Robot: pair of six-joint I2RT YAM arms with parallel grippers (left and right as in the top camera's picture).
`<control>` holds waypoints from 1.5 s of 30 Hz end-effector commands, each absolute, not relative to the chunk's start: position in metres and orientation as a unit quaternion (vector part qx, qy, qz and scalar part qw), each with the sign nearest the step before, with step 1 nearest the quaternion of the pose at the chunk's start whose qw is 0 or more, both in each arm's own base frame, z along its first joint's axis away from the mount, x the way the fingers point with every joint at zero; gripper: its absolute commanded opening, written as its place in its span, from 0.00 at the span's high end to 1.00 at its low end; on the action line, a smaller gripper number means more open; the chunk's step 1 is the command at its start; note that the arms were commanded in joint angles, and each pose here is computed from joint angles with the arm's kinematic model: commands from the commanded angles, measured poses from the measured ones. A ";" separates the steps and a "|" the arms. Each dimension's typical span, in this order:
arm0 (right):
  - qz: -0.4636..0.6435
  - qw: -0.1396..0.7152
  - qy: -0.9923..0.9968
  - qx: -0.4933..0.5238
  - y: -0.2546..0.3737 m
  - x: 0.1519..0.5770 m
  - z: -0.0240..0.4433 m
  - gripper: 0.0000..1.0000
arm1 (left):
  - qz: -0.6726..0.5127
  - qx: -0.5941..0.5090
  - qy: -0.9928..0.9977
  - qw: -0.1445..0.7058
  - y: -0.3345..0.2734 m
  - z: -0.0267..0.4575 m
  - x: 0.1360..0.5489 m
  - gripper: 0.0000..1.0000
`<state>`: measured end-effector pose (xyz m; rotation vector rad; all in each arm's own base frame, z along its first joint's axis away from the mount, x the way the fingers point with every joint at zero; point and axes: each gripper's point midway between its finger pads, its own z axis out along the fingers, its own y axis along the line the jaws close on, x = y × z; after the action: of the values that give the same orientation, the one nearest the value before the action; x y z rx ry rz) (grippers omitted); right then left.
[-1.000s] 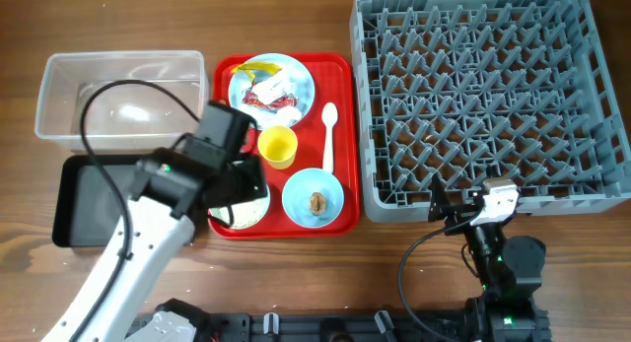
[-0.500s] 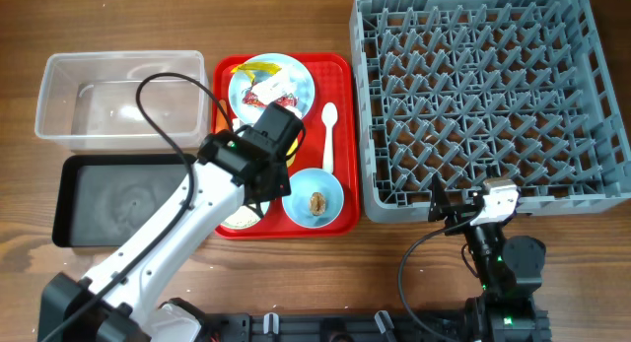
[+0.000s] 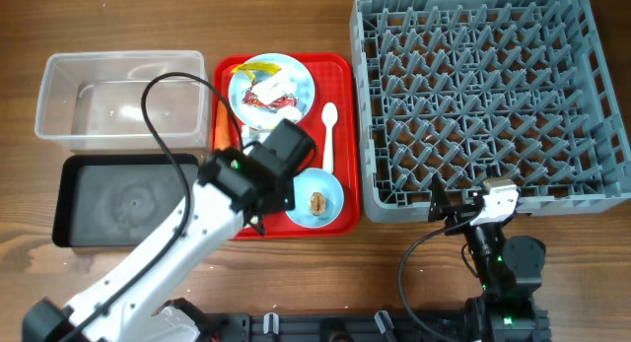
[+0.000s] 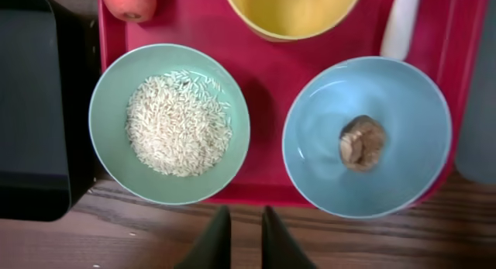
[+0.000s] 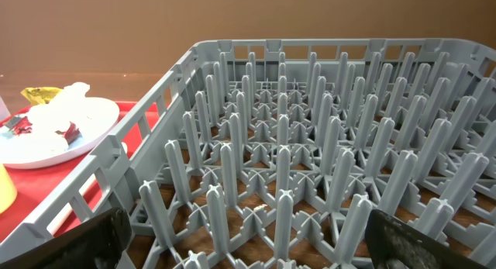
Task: Sort waste into correct bins and load items into the dishwasher rack
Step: 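Lower the left gripper over the green rice bowl, then grasp the green rice bowl rim with the left gripper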
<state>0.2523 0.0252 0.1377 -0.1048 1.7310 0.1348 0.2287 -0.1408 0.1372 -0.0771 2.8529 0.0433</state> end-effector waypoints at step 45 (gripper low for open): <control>0.054 0.648 0.758 -0.045 0.023 0.253 0.139 0.00 | 0.044 -0.069 0.973 0.215 -0.118 0.069 0.252 0.67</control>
<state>0.2523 0.0252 0.1379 -0.1048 1.7306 0.1347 0.2484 -0.1221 0.0713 -0.1931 2.7096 0.0939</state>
